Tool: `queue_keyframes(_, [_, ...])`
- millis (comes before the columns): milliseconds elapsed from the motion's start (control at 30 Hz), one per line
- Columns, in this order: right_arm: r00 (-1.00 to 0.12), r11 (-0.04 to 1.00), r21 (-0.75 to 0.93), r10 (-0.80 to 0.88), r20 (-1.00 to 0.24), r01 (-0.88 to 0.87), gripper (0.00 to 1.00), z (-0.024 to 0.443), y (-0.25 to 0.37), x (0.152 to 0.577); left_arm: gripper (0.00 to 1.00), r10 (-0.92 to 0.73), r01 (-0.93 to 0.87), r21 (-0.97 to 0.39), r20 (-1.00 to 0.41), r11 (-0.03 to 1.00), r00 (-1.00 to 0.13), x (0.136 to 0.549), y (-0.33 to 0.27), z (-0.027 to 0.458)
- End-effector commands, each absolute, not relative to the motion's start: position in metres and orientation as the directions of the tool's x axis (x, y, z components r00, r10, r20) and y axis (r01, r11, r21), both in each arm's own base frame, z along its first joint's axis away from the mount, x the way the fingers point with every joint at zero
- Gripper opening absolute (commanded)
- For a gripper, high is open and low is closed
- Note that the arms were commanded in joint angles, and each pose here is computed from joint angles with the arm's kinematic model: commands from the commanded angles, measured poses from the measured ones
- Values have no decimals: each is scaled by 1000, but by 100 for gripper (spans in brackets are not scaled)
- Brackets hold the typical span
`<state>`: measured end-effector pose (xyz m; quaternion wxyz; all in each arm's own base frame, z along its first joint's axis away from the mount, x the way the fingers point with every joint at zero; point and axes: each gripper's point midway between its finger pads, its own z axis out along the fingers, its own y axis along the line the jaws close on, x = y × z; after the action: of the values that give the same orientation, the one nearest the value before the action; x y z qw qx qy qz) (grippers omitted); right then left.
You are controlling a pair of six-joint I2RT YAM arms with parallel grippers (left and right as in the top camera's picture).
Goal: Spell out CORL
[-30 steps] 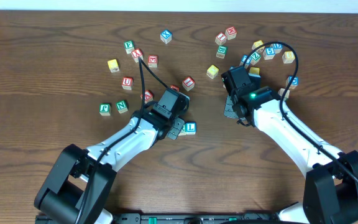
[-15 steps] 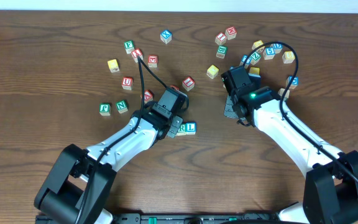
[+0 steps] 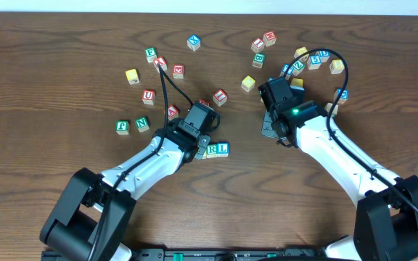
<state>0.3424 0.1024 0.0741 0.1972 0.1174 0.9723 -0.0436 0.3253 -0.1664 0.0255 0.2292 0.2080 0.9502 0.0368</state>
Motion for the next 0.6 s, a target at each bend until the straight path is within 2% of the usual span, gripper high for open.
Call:
queue_keyframes(0, [-884, 968, -21, 221, -412, 252, 1, 82, 106, 346, 7, 386, 343, 178, -431, 922, -816, 333, -165, 31])
queue_keyframes(567, [-884, 968, -21, 221, -412, 251, 1, 82, 106, 346, 7, 378, 335, 176, -386, 926, -842, 322, -159, 26])
